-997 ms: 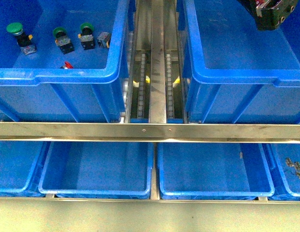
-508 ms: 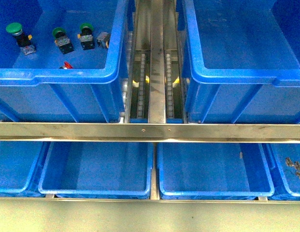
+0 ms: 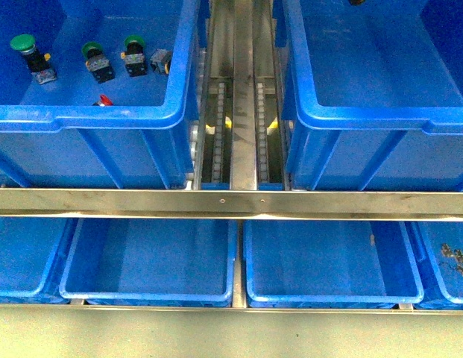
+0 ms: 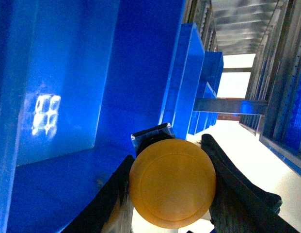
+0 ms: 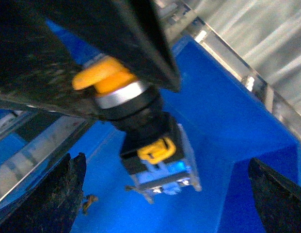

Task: Pick red and yellow buttons and place in box

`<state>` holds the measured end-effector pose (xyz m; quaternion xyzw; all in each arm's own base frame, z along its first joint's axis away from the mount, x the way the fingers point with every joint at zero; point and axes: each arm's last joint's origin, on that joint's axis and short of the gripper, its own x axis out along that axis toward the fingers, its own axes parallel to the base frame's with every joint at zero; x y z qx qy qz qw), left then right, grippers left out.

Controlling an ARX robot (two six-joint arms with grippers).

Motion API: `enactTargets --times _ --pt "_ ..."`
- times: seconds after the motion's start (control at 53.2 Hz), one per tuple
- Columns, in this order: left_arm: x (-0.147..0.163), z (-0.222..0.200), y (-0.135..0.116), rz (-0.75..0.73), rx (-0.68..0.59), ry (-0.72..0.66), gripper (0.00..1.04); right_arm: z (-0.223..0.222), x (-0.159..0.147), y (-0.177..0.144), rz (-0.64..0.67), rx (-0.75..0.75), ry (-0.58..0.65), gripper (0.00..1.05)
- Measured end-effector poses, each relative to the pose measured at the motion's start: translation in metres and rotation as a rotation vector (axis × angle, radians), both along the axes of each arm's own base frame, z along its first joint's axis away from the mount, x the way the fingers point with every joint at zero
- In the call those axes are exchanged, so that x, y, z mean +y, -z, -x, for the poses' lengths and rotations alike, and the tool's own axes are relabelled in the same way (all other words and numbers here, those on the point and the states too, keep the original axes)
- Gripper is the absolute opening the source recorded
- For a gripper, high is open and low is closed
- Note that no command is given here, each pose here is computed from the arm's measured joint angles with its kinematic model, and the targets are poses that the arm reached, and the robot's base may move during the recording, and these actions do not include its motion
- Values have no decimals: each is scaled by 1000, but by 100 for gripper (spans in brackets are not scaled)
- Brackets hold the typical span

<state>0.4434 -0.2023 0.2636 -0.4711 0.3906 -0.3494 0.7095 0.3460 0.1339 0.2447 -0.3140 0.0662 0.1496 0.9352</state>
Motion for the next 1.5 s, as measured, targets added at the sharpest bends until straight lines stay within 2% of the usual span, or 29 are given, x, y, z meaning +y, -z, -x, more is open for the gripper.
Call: enactTargets --times 0.395,0.884,1.015,1.185,1.279,1.448,1.504 --pt "0 1 -1 0 -2 1 35 6 -4 6 17 23 -14 98" --pt "0 1 0 -7 5 -1 35 -18 3 0 14 -7 -41 98" --pt "0 1 0 -8 5 -3 35 -19 4 0 13 -1 -44 80" --pt "0 1 1 -13 7 -8 35 -19 3 1 10 1 -47 49" --pt "-1 1 1 -16 3 -10 35 -20 2 1 7 2 -56 37" --pt "-1 1 1 -21 -6 -8 35 -19 2 2 6 4 -59 33" --pt "-1 1 1 -26 -14 -6 43 -19 2 2 -13 8 -62 33"
